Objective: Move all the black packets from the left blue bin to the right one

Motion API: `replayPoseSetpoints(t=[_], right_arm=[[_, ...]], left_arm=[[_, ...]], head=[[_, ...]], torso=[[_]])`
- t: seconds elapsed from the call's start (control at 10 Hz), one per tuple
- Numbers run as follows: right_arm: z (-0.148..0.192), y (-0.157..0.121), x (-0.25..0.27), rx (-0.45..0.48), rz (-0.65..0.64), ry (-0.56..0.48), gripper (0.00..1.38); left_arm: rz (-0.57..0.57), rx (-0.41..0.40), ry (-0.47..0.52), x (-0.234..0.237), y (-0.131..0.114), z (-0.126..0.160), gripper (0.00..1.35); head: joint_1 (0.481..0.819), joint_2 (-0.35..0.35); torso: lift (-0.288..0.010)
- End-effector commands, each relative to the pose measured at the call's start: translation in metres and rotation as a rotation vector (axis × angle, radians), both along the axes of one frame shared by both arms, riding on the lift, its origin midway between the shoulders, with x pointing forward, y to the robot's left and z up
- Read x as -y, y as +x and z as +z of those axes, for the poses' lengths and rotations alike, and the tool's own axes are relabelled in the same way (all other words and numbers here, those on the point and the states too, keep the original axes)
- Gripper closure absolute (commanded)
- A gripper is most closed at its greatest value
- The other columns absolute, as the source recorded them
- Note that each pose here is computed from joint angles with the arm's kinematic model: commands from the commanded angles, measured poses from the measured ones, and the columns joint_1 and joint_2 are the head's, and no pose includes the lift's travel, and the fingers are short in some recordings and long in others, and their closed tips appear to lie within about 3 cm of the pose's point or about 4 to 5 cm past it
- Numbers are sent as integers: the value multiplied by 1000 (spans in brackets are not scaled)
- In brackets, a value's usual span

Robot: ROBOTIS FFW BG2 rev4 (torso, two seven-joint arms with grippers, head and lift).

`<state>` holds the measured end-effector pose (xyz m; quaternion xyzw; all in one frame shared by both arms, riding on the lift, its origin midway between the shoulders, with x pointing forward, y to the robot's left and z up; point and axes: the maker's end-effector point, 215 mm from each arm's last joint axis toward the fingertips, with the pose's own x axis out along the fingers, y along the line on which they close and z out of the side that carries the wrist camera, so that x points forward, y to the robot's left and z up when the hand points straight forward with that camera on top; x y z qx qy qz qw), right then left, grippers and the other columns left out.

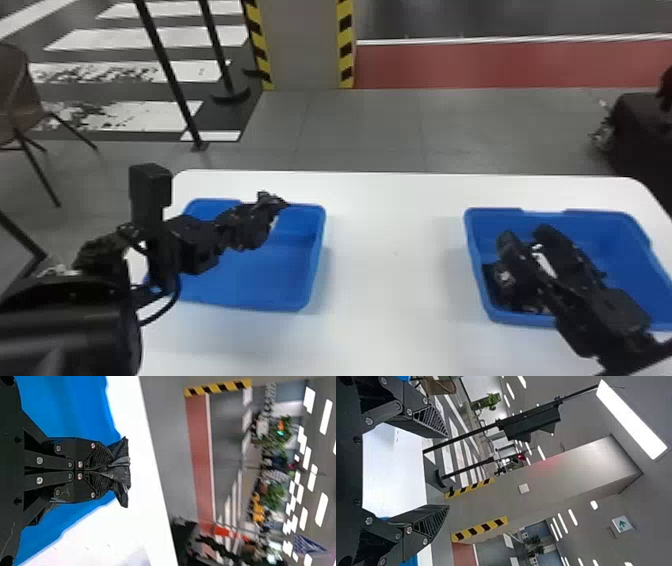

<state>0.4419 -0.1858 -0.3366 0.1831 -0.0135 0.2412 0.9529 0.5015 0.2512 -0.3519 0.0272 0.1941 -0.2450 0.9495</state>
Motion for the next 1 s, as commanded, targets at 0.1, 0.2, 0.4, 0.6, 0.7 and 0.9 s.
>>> replayPoseSetpoints(t=[0.1, 0.2, 0.4, 0.6, 0.7, 0.9], right_arm=[[16, 16, -28, 22, 83, 32, 430], [24, 21, -36, 37, 106, 41, 430], [34, 26, -57, 36, 164, 72, 429], [34, 32, -79, 21, 211, 88, 426], [34, 38, -84, 21, 222, 95, 424], [40, 44, -87, 34, 229, 102, 424]], left_arm=[[-179, 151, -57, 76, 8, 34, 1204], [-237, 148, -82, 103, 10, 29, 1204], [-374, 152, -145, 168, 15, 27, 1204], [-473, 157, -178, 217, 17, 34, 1204], [-506, 160, -182, 233, 16, 38, 1204], [-543, 150, -198, 252, 11, 38, 1204]], head=[[695, 66], [695, 44], [695, -9], [695, -49], [695, -68], [695, -91]], torso=[[-110], [-110], [-110], [-110], [-110], [-110]])
